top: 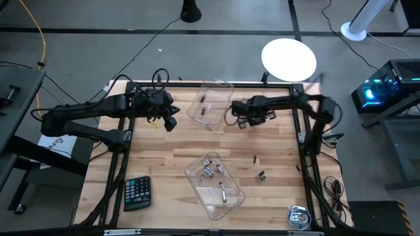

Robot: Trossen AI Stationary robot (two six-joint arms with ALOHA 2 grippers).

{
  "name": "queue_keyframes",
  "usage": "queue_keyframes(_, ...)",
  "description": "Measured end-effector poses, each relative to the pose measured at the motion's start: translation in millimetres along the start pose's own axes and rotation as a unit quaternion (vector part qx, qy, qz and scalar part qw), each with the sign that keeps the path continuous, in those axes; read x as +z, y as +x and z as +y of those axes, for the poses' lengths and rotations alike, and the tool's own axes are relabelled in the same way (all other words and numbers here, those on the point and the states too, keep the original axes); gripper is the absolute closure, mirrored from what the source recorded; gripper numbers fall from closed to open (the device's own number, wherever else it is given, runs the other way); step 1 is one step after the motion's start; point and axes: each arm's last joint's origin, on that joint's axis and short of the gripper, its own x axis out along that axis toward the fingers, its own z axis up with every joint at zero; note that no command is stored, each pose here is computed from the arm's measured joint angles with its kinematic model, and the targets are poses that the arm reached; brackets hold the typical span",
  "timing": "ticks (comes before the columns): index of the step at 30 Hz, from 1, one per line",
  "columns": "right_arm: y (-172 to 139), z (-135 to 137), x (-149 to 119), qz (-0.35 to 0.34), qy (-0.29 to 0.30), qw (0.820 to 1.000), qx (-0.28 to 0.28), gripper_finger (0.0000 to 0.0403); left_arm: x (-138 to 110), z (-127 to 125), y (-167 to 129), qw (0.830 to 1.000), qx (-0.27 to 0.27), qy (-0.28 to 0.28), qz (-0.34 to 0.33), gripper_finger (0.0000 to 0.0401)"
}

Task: Sort batteries
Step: Put the black battery into the top transparent bin

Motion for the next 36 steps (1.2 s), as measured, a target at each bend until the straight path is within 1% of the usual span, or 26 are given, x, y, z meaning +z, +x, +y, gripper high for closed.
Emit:
queue_keyframes(3, -34, -4, 4, -0.082, 0.048, 0.993, 0.065, 0.0372, 1, 0, 0, 1.0, 0.0, 0.001, -0.006, 0.0401)
queue_keyframes(4, -43, -5, 4, -0.106, 0.055, 0.989, 0.087, 0.0378, 2, 0, 0, 1.0, 0.002, 0.001, -0.009, 0.0401)
queue_keyframes(5, -52, -3, 5, -0.133, 0.065, 0.981, 0.122, 0.0381, 3, 0, 0, 1.0, 0.003, -0.001, -0.013, 0.0401)
queue_keyframes(8, -80, 7, 16, -0.213, 0.095, 0.941, 0.246, 0.0382, 4, 0, 0, 1.0, 0.002, -0.003, -0.02, 0.0401)
queue_keyframes(11, -96, 22, 28, -0.261, 0.103, 0.892, 0.353, 0.0375, 6, 0, 0, 1.0, 0.0, -0.008, -0.029, 0.0401)
queue_keyframes(13, -98, 32, 33, -0.272, 0.1, 0.869, 0.4, 0.0358, 6, 0, 0, 0.999, -0.001, -0.009, -0.033, 0.0401)
queue_keyframes(14, -98, 37, 35, -0.272, 0.098, 0.861, 0.419, 0.0346, 7, 0, 0, 0.999, -0.001, -0.01, -0.033, 0.0401)
queue_keyframes(15, -96, 40, 36, -0.265, 0.098, 0.858, 0.429, 0.0333, 7, -1, 0, 0.999, -0.002, -0.011, -0.034, 0.0401)
queue_keyframes(18, -89, 44, 35, -0.236, 0.096, 0.866, 0.431, 0.0292, 7, -1, 0, 0.999, -0.003, -0.01, -0.034, 0.0401)
queue_keyframes(19, -87, 44, 33, -0.233, 0.084, 0.871, 0.425, 0.0278, 7, -1, 0, 0.999, -0.003, -0.01, -0.034, 0.0401)
queue_keyframes(22, -91, 41, 28, -0.23, 0.029, 0.877, 0.421, 0.0245, 7, -1, 0, 0.999, -0.003, -0.01, -0.034, 0.0401)
queue_keyframes(25, -100, 33, 14, -0.218, -0.01, 0.889, 0.403, 0.0228, 7, -1, 0, 0.999, -0.003, -0.01, -0.034, 0.0401)
queue_keyframes(26, -103, 29, 6, -0.207, -0.022, 0.897, 0.391, 0.0227, 7, -1, 0, 0.999, -0.003, -0.01, -0.034, 0.0401)
queue_keyframes(28, -108, 19, -14, -0.182, -0.047, 0.918, 0.348, 0.0226, 7, -1, 0, 0.999, -0.003, -0.01, -0.034, 0.0401)
queue_keyframes(31, -113, 4, -52, -0.129, -0.064, 0.95, 0.278, 0.0229, 7, -1, 0, 0.999, -0.003, -0.003, -0.034, 0.0401)
queue_keyframes(34, -114, -3, -92, -0.061, -0.055, 0.97, 0.228, 0.023, 7, -1, 0, 0.999, -0.003, 0.003, -0.034, 0.0401)
queue_keyframes(36, -114, -2, -115, -0.028, -0.032, 0.977, 0.208, 0.0231, 7, -1, 0, 0.999, -0.003, 0.003, -0.034, 0.0401)
